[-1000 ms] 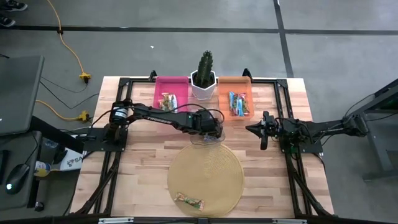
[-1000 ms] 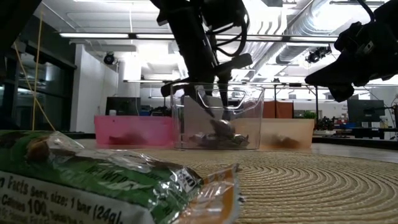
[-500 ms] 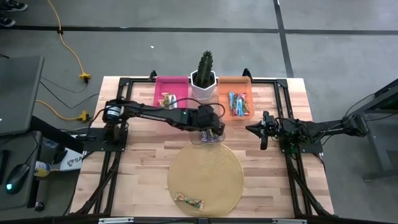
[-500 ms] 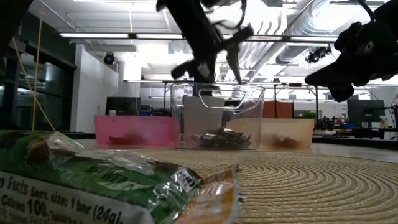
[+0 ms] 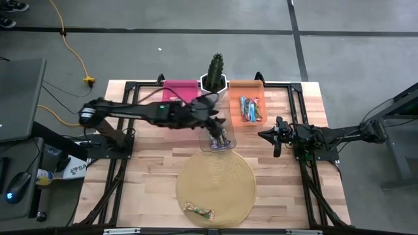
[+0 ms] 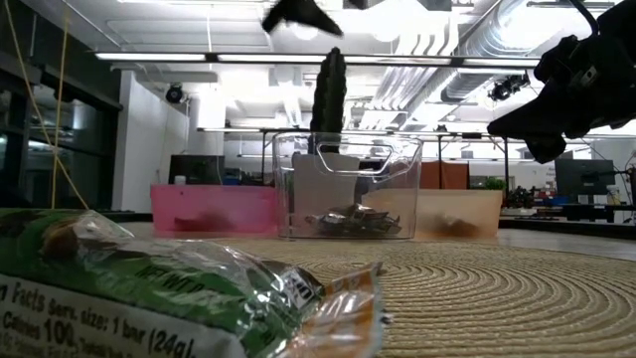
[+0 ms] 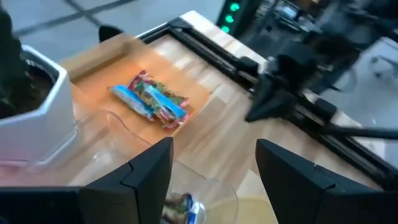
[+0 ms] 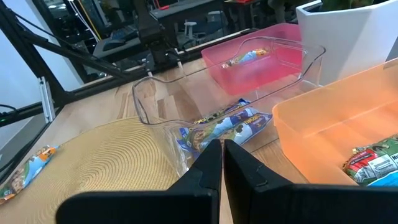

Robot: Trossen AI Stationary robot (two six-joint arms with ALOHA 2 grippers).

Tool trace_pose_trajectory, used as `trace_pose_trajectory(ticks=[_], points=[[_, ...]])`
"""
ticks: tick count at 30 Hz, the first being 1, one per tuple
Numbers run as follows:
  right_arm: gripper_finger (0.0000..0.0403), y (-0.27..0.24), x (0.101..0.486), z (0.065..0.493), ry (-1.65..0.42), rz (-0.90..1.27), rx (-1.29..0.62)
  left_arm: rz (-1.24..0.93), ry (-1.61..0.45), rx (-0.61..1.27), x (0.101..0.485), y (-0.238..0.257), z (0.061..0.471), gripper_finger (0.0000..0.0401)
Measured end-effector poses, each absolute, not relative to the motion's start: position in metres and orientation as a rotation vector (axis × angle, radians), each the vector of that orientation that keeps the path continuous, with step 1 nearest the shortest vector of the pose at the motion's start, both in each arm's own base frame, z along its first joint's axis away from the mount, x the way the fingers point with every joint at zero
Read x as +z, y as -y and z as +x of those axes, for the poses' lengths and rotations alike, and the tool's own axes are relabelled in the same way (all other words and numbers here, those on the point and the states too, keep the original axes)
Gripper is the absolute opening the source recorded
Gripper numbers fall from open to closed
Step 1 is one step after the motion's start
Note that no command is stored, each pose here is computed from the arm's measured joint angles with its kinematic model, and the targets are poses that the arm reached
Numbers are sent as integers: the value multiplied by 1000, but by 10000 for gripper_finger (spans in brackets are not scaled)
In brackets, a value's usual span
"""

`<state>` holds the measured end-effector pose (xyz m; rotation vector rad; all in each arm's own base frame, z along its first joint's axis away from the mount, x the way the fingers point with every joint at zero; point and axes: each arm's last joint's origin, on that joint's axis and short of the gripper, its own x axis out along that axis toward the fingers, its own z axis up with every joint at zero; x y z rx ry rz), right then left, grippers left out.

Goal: Pick and place Granola Bars by type
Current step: Put the yellow granola bar into the pink bin

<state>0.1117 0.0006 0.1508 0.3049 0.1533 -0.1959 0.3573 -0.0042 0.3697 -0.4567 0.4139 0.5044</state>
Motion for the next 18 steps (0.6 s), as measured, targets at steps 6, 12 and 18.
trace_pose_trajectory(ticks=[6,12,18], points=[[0,-1,151,112,-152,307,-196,-346,-370,369,405,22,322,227],[0,-1,151,112,-152,307,-196,-278,-354,305,431,31,282,227],[0,-1,151,112,-151,305,-196,-226,-368,300,445,35,245,227]])
